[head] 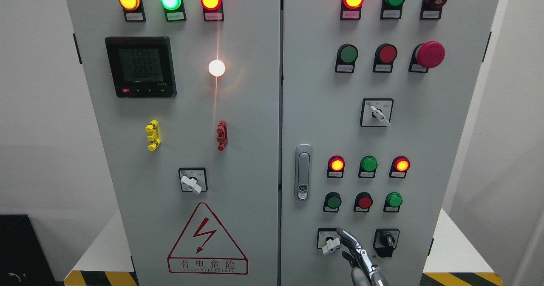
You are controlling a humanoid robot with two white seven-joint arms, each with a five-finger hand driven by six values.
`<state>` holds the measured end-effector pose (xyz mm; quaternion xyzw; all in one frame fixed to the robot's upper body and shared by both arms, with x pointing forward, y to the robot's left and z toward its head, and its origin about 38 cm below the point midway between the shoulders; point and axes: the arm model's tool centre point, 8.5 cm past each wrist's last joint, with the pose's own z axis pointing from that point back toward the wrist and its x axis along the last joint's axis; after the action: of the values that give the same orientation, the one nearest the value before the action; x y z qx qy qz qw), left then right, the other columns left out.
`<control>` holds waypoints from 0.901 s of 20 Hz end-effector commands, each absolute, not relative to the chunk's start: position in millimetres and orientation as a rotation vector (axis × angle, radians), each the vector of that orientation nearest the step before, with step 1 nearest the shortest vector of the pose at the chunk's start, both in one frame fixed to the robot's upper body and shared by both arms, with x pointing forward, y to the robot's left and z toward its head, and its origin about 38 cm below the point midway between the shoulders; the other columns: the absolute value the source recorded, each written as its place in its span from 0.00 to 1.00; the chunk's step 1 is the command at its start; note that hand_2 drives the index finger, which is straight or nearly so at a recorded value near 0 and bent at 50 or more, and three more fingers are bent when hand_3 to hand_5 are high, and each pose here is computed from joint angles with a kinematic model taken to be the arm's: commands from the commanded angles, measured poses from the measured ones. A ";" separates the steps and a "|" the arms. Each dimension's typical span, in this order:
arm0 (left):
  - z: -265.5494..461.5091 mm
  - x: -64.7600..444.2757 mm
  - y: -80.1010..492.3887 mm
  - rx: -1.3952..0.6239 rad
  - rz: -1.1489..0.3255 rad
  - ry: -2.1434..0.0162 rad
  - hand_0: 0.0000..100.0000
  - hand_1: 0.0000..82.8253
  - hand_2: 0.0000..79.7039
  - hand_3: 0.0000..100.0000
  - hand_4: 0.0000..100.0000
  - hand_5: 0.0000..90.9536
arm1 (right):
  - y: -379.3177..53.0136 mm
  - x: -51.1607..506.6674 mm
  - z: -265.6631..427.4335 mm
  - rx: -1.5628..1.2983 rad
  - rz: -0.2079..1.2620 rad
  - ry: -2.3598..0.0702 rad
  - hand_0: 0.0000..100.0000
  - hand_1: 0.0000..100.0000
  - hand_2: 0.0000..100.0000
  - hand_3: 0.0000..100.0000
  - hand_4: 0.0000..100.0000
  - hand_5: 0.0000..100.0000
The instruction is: Release door handle
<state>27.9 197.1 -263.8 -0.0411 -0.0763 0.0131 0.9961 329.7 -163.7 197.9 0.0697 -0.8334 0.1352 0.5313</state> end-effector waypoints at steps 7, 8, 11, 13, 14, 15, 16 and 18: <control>-264.0 22.8 197.1 -0.082 0.027 -0.144 0.12 0.67 0.00 0.00 0.00 0.00 | -163.7 326.2 193.2 0.168 0.317 -1.975 0.30 0.00 0.00 0.00 0.00 0.00; -264.0 21.8 197.1 -0.082 0.027 -0.143 0.12 0.67 0.00 0.00 0.00 0.00 | -163.7 326.0 193.7 0.169 0.317 -1.977 0.30 0.00 0.00 0.00 0.00 0.00; -264.0 21.8 197.1 -0.082 0.027 -0.143 0.12 0.67 0.00 0.00 0.00 0.00 | -163.7 326.0 193.7 0.167 0.318 -1.977 0.30 0.00 0.00 0.01 0.00 0.00; -264.0 22.8 197.1 -0.082 0.027 -0.144 0.12 0.67 0.00 0.00 0.00 0.00 | -164.2 326.4 194.4 0.162 0.318 -1.980 0.30 0.00 0.00 0.03 0.04 0.00; -264.0 22.8 197.1 -0.082 0.027 -0.144 0.12 0.67 0.00 0.00 0.00 0.00 | -164.2 326.4 194.4 0.160 0.319 -1.980 0.30 0.01 0.00 0.05 0.08 0.01; -264.0 21.8 197.1 -0.082 0.027 -0.143 0.12 0.67 0.00 0.00 0.00 0.00 | -164.3 326.7 194.9 0.158 0.319 -1.982 0.29 0.04 0.00 0.08 0.15 0.07; -264.0 22.0 197.1 -0.082 0.027 -0.144 0.12 0.67 0.00 0.00 0.00 0.00 | -164.5 326.5 196.0 0.157 0.321 -1.985 0.29 0.05 0.00 0.09 0.18 0.08; -264.0 21.8 197.1 -0.082 0.027 -0.143 0.12 0.67 0.00 0.00 0.00 0.00 | -164.4 325.6 198.4 0.156 0.320 -1.992 0.29 0.10 0.00 0.12 0.27 0.15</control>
<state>27.9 197.1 -263.8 -0.0411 -0.0768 0.0131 0.9961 329.1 -163.6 199.6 0.0672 -0.8354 0.1348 0.5286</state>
